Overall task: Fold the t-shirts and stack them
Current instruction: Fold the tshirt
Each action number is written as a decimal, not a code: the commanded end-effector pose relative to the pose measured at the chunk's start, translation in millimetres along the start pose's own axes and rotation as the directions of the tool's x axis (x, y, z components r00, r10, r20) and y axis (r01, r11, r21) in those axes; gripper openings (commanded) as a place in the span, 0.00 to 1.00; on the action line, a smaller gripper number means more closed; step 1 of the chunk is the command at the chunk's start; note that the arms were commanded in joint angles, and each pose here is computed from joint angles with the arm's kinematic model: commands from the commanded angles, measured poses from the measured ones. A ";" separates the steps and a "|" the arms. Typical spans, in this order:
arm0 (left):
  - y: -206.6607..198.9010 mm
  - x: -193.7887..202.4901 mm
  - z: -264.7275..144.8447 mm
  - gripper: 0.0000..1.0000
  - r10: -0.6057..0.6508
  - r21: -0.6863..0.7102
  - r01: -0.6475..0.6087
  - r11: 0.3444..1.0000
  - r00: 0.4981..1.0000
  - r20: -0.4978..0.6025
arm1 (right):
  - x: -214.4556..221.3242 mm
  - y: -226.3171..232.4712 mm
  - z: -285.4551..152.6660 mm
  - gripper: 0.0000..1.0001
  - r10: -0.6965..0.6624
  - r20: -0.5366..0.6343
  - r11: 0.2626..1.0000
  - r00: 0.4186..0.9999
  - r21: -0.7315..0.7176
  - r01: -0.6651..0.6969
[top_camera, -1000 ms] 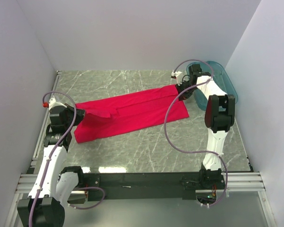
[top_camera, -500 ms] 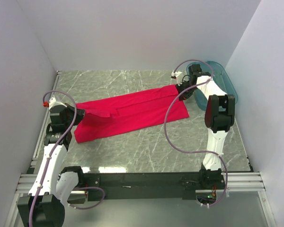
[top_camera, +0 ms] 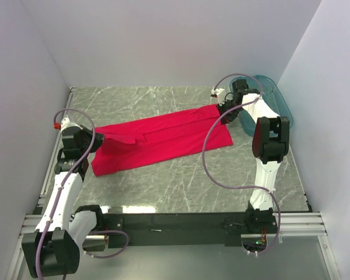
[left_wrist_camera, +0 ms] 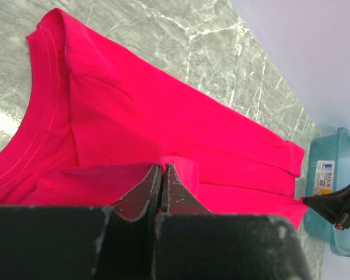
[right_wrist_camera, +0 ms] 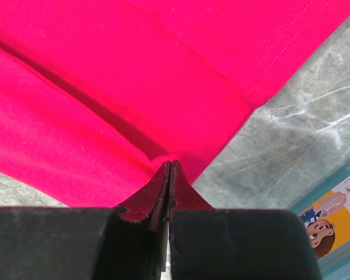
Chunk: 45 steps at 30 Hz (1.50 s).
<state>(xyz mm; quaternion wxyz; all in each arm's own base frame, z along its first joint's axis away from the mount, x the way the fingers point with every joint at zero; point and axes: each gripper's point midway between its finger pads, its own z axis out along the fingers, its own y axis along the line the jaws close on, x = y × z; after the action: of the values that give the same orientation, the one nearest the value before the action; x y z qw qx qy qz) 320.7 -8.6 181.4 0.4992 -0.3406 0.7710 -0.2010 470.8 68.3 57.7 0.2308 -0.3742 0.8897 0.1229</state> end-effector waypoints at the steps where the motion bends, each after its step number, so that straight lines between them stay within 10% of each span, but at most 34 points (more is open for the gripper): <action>1: -22.7 -25.0 -0.9 0.01 0.028 0.067 -0.032 0.997 0.997 0.067 | -6.5 -5.0 2.7 0.01 -0.010 0.012 1.000 1.000 0.022 0.010; 6: -21.4 -24.8 3.6 0.01 0.029 0.063 -0.033 0.997 0.998 0.060 | -8.9 -6.5 3.2 0.04 -0.006 0.018 1.000 1.000 0.024 0.006; 10: -21.2 -22.4 7.7 0.01 0.030 0.066 -0.033 0.997 0.998 0.047 | -12.4 -4.8 2.3 0.38 0.007 0.031 1.000 0.999 0.026 -0.008; 13: -20.6 -20.3 11.9 0.01 0.030 0.068 -0.032 0.997 0.999 0.039 | -20.2 -1.0 -5.7 0.45 -0.001 0.068 0.999 0.998 0.040 -0.001; 36: 9.7 -30.9 81.1 0.02 -0.016 -0.071 0.018 0.997 1.000 0.027 | -45.6 37.5 -42.6 0.47 -0.049 0.176 0.999 0.983 0.000 0.050; 38: 8.7 -37.1 98.3 0.19 -0.028 -0.066 0.029 0.997 0.999 0.015 | -46.1 40.0 -43.8 0.47 -0.050 0.177 0.999 0.983 -0.003 0.051; 39: 12.6 -42.8 104.1 0.51 -0.041 -0.084 0.043 0.996 0.999 0.020 | -44.7 41.4 -43.9 0.47 -0.048 0.175 0.999 0.983 -0.006 0.050; 41: 14.7 -63.0 113.6 0.79 -0.071 -0.135 0.079 0.988 0.996 0.057 | -45.0 44.5 -46.9 0.47 -0.052 0.181 0.999 0.982 -0.008 0.054; 45: 0.6 -88.1 104.5 0.93 -0.079 -0.154 0.092 0.984 0.993 0.094 | -38.1 51.4 -49.5 0.47 -0.058 0.186 0.998 0.981 -0.009 0.060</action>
<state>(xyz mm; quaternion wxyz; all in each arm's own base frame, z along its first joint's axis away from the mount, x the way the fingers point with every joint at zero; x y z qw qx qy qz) 426.9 46.9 140.2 0.4454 -0.4161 0.7785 -0.1495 443.7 101.0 92.3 0.2758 -0.3806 0.8685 0.1574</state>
